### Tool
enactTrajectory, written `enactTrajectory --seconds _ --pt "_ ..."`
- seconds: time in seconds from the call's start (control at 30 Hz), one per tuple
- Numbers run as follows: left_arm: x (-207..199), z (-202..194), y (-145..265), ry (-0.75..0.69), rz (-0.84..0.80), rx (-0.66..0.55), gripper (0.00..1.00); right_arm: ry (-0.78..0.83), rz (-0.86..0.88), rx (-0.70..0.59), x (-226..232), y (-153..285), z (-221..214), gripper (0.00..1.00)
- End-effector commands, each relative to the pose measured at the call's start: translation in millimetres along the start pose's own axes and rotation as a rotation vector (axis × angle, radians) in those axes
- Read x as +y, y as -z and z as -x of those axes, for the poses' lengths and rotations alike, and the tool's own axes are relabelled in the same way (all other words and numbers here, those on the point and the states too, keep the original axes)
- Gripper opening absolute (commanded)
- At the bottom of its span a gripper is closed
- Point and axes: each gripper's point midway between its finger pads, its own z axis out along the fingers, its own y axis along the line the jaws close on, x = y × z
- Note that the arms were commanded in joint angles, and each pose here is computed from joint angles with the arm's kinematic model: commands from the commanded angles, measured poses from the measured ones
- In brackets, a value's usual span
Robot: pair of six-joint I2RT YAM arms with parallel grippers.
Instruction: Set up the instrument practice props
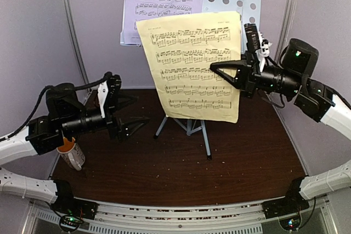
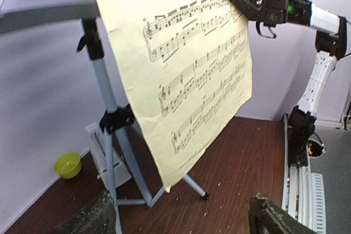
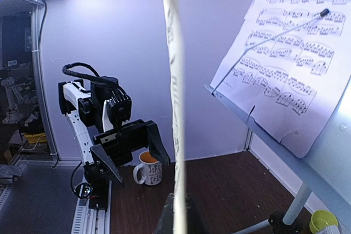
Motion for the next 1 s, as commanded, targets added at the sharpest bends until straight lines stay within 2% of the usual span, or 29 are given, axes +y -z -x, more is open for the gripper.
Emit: enactTrajectory --seconds 0.0,0.2,0.4,0.6,0.8,0.87,0.97 --pt "-26.6 90.0 -10.3 -0.097 -0.116 -0.257 0.84 -0.057 0.029 -0.151 9.5 22.2 43.3 0.00" --pt "-41.9 128.4 -27.2 -0.132 -0.163 -0.365 0.75 -0.063 0.025 -0.245 12.9 44.5 70.6 0.00" --pt "-43.0 166.3 -43.3 -0.144 -0.180 -0.432 0.61 -0.046 0.011 -0.307 10.9 55.6 93.3 0.00" --pt "-37.7 202.6 -63.5 -0.154 -0.156 -0.466 0.37 -0.002 -0.035 -0.345 -1.8 60.3 117.6 0.00" --pt "-27.1 229.5 -75.2 -0.189 -0.094 -0.494 0.04 0.020 -0.086 -0.392 -21.6 60.4 139.9 0.00" --pt "-21.1 235.0 -79.0 -0.199 -0.058 -0.493 0.00 0.027 -0.112 -0.405 -29.8 61.0 147.8 0.00" --pt "-11.7 244.6 -84.3 -0.219 -0.006 -0.486 0.00 0.033 -0.154 -0.417 -44.3 61.3 159.3 0.00"
